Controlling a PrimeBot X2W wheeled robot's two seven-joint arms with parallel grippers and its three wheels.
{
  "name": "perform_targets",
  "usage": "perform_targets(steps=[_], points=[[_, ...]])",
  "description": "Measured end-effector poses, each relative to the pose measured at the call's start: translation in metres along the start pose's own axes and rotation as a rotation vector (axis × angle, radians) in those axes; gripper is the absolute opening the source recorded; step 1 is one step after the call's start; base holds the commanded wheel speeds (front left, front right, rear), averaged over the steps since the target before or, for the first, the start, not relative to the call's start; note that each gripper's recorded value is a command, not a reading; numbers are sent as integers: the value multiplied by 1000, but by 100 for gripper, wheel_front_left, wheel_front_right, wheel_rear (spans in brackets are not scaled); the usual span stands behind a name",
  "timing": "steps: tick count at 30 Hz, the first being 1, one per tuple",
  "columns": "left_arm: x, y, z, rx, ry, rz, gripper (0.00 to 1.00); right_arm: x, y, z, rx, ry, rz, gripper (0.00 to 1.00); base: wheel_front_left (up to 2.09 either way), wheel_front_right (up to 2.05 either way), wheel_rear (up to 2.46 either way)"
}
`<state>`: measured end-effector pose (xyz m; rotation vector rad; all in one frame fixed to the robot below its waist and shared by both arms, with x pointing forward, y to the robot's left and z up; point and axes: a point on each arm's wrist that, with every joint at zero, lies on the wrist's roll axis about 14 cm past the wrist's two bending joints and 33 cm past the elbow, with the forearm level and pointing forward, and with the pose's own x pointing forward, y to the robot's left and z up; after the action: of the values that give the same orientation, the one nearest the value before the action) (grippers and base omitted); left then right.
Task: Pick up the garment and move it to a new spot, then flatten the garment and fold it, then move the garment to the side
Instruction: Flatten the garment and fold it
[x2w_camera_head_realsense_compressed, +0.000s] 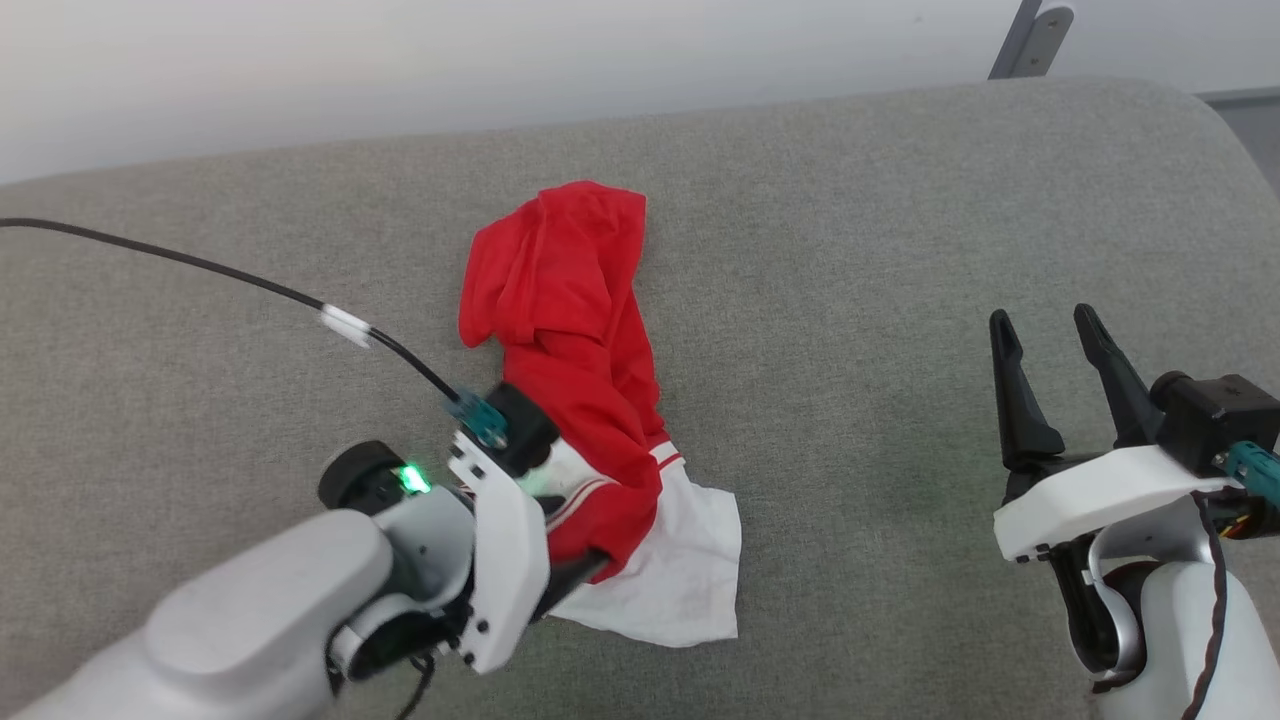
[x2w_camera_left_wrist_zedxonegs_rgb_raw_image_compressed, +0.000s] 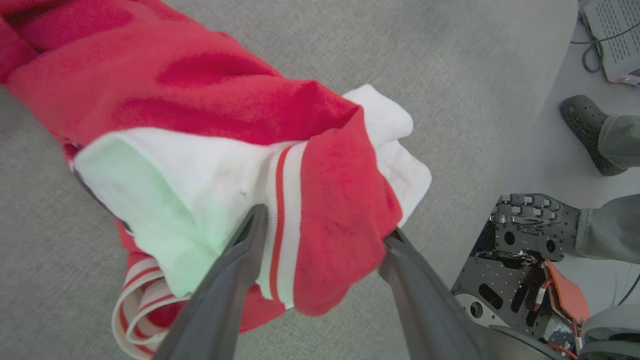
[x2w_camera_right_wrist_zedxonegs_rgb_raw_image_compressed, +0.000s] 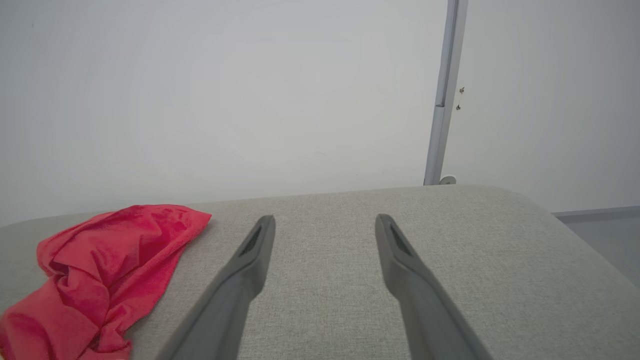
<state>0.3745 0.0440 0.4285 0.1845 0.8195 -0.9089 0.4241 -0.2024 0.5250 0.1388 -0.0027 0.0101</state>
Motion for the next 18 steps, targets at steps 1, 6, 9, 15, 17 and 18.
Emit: perform_targets(steps=[1,6,9,15,17,18], points=[[-2,0,3,-18,-12,-3,100,0,0,1,0,-2,0,100,0,0,0],[-31,26,25,-35,-51,83,100,-4,2,5,3,-13,3,100,0,0,0],[-51,42,44,-34,-67,142,100,-5,3,10,3,-26,9,100,0,0,0],[-65,48,53,-75,-40,172,100,-7,7,14,2,-37,19,100,0,0,0],[-63,43,53,-78,-27,154,100,-7,8,16,2,-40,20,100,0,0,0],[-61,37,53,-84,-24,135,100,-8,7,16,2,-42,20,100,0,0,0]])
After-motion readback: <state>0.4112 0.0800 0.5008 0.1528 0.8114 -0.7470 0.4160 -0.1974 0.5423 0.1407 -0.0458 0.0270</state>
